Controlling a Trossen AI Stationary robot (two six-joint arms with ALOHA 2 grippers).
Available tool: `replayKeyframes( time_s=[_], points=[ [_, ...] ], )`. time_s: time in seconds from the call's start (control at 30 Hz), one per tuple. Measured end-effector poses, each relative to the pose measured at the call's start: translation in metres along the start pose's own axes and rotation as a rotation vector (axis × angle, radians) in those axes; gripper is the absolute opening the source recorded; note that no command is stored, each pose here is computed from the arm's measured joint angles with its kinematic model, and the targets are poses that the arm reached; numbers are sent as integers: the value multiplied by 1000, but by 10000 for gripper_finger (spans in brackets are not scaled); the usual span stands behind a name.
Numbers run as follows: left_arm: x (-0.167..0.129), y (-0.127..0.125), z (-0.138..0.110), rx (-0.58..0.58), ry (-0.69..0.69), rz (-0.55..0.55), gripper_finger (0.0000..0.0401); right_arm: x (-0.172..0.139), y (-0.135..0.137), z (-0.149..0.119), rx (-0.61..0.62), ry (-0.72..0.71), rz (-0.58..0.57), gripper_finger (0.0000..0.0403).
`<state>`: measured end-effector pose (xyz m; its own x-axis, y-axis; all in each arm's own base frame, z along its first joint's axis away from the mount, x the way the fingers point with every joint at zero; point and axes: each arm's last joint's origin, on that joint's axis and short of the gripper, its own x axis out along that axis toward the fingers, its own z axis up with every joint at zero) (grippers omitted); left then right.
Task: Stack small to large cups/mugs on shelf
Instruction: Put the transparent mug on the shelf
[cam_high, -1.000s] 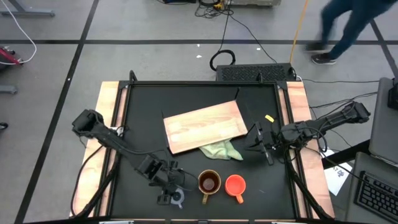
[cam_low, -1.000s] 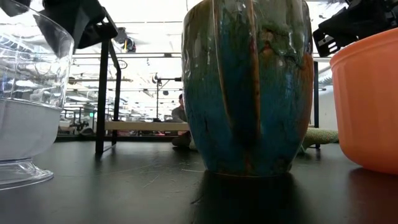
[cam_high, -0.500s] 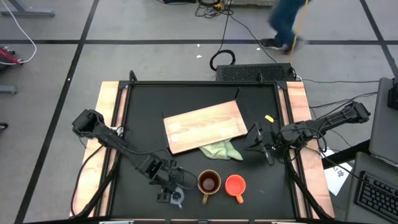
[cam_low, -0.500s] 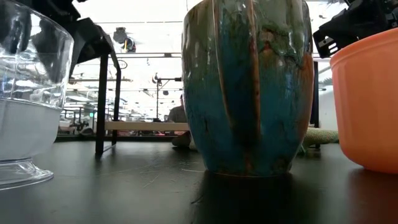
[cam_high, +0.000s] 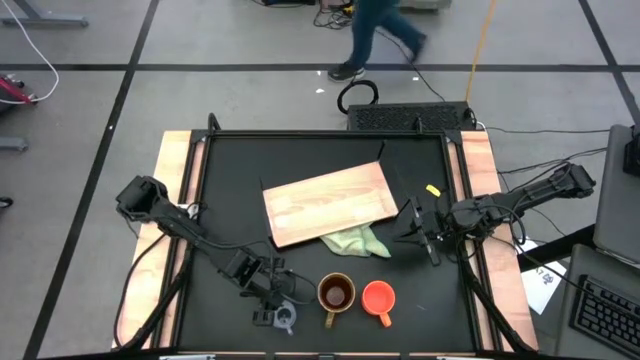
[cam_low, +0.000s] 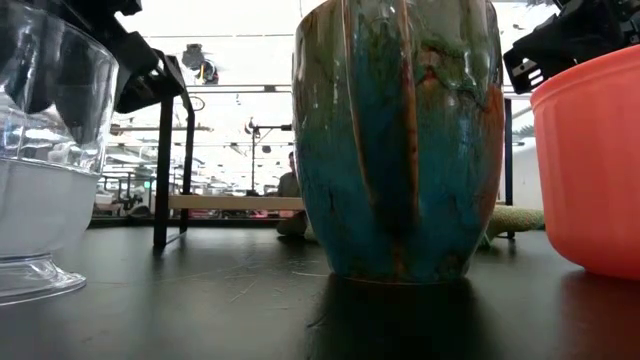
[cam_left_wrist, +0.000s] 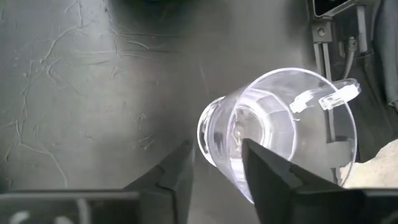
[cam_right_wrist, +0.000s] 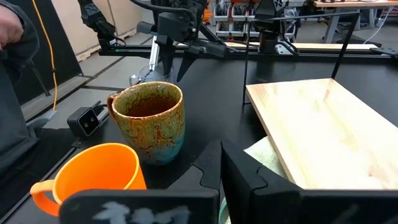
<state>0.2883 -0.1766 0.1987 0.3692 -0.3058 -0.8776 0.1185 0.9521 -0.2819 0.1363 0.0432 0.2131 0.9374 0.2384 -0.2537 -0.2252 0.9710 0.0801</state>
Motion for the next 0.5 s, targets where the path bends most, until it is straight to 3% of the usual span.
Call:
replayKeyframes(
  time_s=[0.23,0.5],
  points=[
    [0,0,0,51,-5,-1,16,0,0,0,0,0,0,0],
    [-3,-2,0,151,-8,-13,4,0,0,0,11,0,0,0]
  ],
)
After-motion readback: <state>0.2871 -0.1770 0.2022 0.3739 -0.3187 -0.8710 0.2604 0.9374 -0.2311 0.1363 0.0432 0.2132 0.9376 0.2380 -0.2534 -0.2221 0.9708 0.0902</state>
